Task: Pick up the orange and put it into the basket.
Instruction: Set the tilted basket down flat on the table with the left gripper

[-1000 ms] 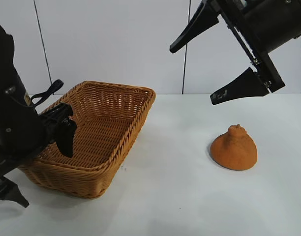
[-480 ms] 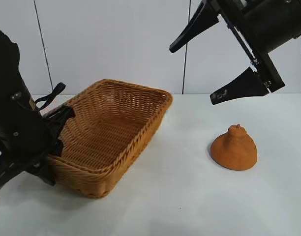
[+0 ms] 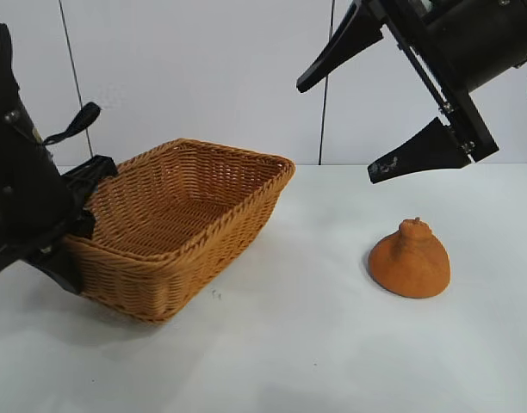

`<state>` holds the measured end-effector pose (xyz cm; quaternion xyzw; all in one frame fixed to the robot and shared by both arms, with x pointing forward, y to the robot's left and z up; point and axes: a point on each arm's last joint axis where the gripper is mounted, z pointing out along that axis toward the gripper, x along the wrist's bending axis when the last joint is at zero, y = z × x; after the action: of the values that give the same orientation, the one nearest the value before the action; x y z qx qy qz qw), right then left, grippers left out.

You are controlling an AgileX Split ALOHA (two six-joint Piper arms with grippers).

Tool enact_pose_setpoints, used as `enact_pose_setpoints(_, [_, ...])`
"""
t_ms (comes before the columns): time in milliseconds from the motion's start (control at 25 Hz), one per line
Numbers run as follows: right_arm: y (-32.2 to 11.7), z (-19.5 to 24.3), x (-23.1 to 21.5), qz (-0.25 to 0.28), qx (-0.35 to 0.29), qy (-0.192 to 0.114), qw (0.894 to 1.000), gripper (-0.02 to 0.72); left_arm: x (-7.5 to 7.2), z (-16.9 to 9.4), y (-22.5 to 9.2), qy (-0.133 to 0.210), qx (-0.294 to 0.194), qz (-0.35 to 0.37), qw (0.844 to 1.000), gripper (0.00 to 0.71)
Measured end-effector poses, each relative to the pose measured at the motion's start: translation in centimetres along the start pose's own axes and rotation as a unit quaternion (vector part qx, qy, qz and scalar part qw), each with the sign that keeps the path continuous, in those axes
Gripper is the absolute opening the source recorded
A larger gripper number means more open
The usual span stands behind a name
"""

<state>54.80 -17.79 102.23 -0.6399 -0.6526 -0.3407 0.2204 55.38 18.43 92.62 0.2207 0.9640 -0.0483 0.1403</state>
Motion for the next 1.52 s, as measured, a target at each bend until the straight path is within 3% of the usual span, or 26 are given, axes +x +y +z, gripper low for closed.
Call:
enact_pose_setpoints(320, [0.0,0.0,0.0,0.0,0.001,0.0,1.0,0.694,-1.6,-1.8,3.7,-0.034,0.026,0.08,0.996,0.09])
enact_pose_setpoints(520, [0.0,0.0,0.0,0.0,0.001,0.0,1.0,0.694,-2.3,-2.6,5.6,-0.036,0.05,0.171,0.983,0.09])
enact_pose_setpoints(800, [0.0,0.0,0.0,0.0,0.002,0.001,1.0,0.694,-3.9,-1.5,6.0,0.001,0.109,0.345,0.932,0.09])
enact_pose_setpoints(920, [-0.1,0.0,0.0,0.0,0.003,0.001,1.0,0.694,-4.5,-1.5,6.1,-0.002,0.118,0.404,0.907,0.09])
enact_pose_setpoints(1160, [-0.1,0.0,0.0,0.0,0.003,0.001,1.0,0.694,-4.3,0.1,6.0,0.003,0.149,0.453,0.879,0.09])
enact_pose_setpoints(1520, [-0.1,0.0,0.0,0.0,0.006,0.002,1.0,0.694,-4.4,3.7,6.7,0.0,0.125,0.457,0.881,0.09])
